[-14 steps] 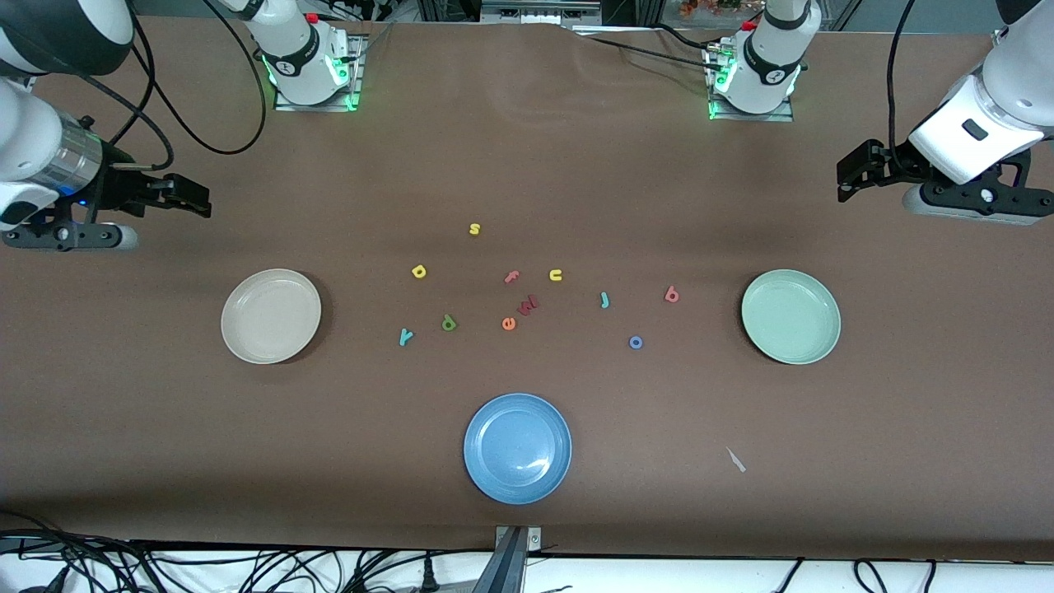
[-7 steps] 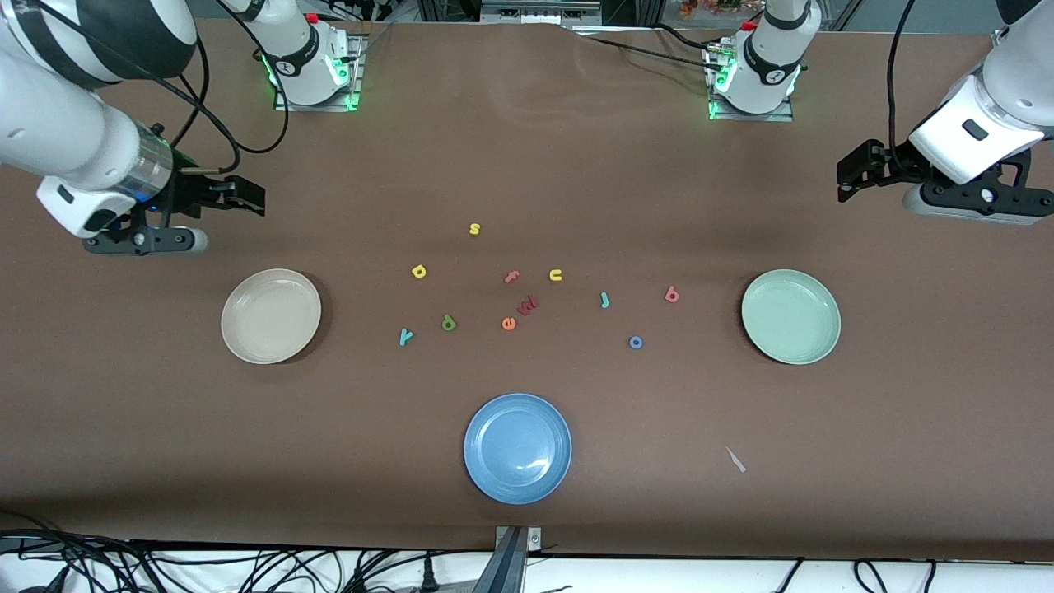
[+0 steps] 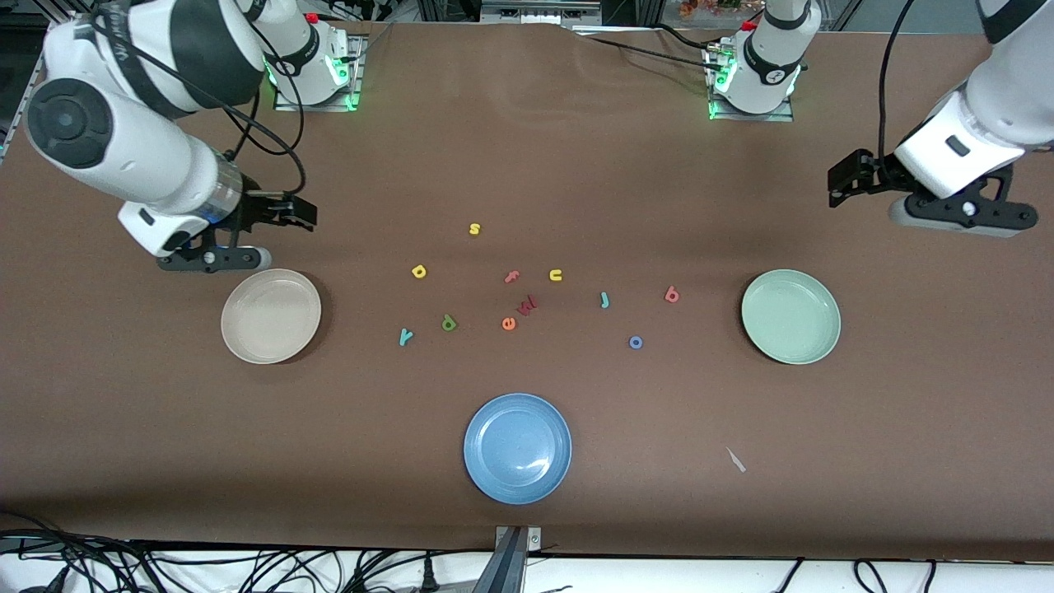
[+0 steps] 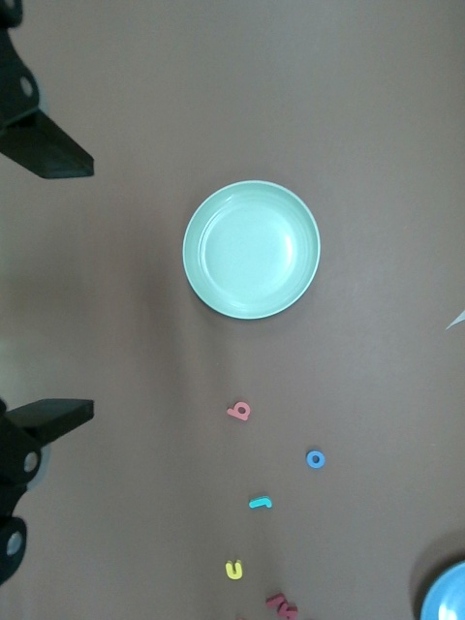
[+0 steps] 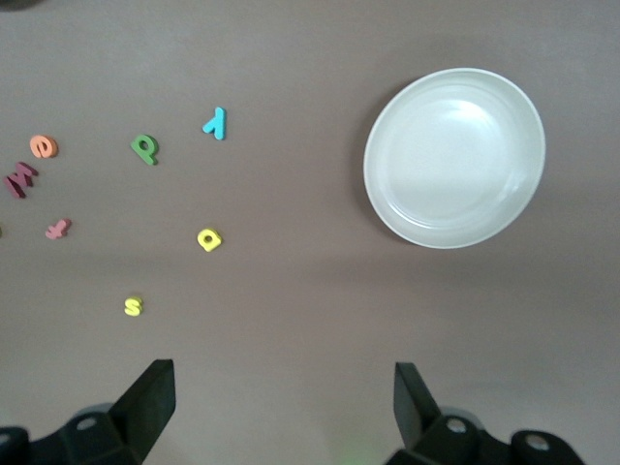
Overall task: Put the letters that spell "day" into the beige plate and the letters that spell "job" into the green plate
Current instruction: 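Reach the right gripper to the yellow letter while the left gripper reaches the blue o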
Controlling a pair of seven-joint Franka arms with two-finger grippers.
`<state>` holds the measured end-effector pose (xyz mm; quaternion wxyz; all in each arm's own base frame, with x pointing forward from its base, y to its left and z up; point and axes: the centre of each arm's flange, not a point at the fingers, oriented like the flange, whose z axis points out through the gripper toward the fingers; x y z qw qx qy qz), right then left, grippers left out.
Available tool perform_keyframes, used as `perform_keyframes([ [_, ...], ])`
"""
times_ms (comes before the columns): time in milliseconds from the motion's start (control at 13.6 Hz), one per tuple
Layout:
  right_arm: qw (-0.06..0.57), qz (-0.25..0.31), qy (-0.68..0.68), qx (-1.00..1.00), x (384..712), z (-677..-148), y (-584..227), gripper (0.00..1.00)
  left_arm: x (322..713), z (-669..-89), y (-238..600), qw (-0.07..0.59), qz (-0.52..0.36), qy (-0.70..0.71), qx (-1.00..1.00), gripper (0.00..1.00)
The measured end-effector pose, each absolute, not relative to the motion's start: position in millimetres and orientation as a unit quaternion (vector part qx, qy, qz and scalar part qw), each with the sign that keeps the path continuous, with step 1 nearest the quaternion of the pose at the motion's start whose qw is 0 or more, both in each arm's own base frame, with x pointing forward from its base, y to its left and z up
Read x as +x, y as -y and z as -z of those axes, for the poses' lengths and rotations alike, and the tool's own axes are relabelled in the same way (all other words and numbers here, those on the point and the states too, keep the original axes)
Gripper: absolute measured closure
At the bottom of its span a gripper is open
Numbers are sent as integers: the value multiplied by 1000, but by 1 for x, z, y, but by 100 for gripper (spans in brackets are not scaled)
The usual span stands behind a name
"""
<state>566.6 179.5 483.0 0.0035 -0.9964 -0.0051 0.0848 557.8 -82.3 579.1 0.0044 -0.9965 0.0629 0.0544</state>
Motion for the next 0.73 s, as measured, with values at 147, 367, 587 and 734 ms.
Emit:
perform_keyframes([
  [147,4,-77,7,-997,563,-466,-193,0,567,-556,88,3,-74,-68,-995,0],
  [367,10,-52,2,-999,557,-432,-211,0,581,-524,101,-2,-97,-81,-992,0],
  [587,13,-41,-8,-999,548,-360,-241,0,597,-480,140,-7,-113,-111,-987,0],
  [734,12,-49,-9,-999,543,-319,-261,0,612,-451,166,-12,-117,-128,-985,0],
])
